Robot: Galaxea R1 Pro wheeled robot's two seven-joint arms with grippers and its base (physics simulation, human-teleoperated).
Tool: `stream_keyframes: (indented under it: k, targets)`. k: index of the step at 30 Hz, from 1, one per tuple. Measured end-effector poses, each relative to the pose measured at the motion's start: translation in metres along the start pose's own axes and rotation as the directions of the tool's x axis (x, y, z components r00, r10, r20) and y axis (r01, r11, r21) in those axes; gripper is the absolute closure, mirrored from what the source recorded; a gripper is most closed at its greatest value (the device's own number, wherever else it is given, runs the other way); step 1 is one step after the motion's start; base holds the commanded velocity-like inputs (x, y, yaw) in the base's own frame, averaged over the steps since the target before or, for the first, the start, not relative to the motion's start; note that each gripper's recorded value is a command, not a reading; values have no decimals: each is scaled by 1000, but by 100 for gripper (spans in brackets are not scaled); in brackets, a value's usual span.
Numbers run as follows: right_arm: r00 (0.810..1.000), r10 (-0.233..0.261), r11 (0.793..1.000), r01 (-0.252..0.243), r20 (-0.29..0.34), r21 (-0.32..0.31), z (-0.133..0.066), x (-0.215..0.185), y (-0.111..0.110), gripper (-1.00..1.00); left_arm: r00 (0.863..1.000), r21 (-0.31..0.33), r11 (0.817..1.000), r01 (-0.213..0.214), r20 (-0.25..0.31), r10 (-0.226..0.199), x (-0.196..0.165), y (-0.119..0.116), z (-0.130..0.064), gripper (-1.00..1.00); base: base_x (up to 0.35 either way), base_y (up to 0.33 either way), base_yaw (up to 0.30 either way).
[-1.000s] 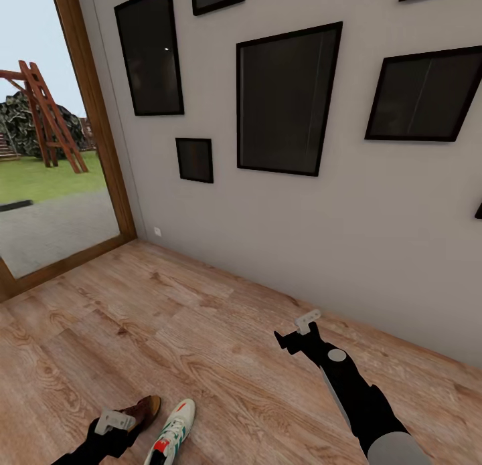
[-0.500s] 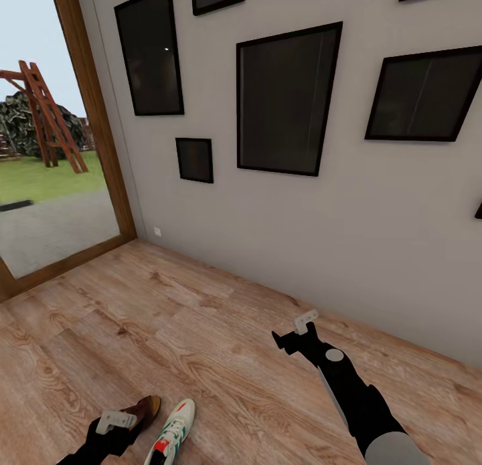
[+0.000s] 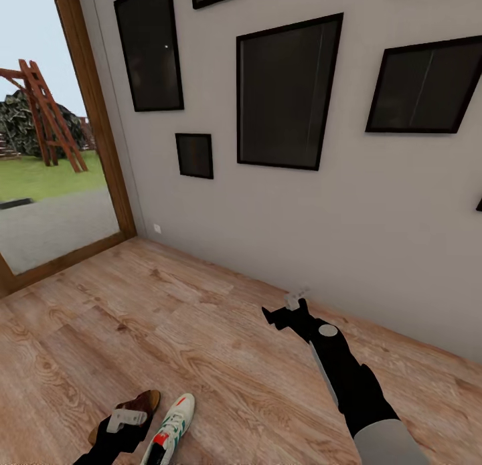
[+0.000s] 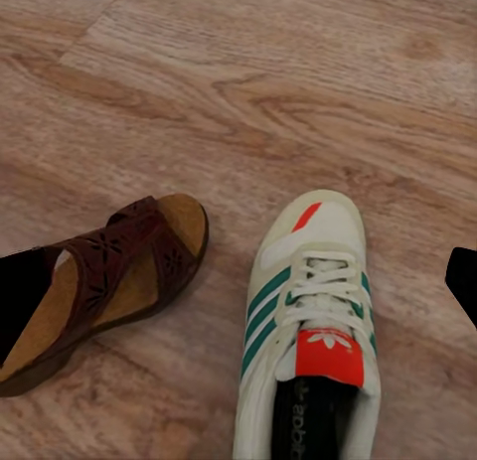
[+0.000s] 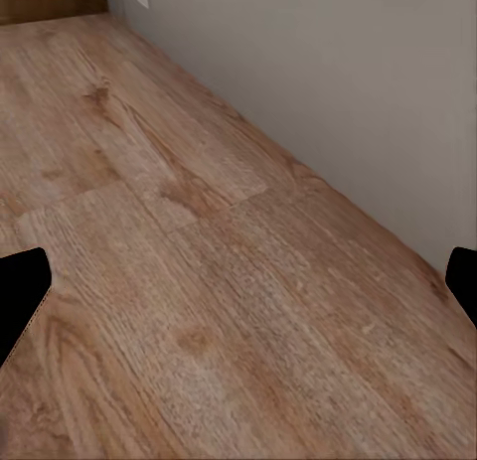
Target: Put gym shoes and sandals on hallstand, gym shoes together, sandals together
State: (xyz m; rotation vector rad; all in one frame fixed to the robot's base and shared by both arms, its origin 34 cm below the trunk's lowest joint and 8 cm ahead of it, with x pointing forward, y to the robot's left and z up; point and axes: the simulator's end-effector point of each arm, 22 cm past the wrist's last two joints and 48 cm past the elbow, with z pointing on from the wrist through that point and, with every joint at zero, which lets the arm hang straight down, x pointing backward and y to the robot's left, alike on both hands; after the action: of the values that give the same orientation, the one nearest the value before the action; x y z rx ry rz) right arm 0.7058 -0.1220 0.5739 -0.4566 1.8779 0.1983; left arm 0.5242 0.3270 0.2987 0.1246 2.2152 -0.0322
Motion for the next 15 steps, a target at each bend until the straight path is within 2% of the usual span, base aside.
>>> stream_keyframes:
  k: [7, 15]
  targets:
    - [1000, 1, 997, -1, -1, -76, 0, 12, 18, -100, 1000, 3, 1000, 9, -1, -9, 14, -7, 7, -100, 0, 0, 0]
    - [1000, 14, 995, -16, -28, -98, 7, 29, 22, -100, 1000, 4, 1000, 16, -26, -16, 27, -9, 10, -100, 0, 0, 0]
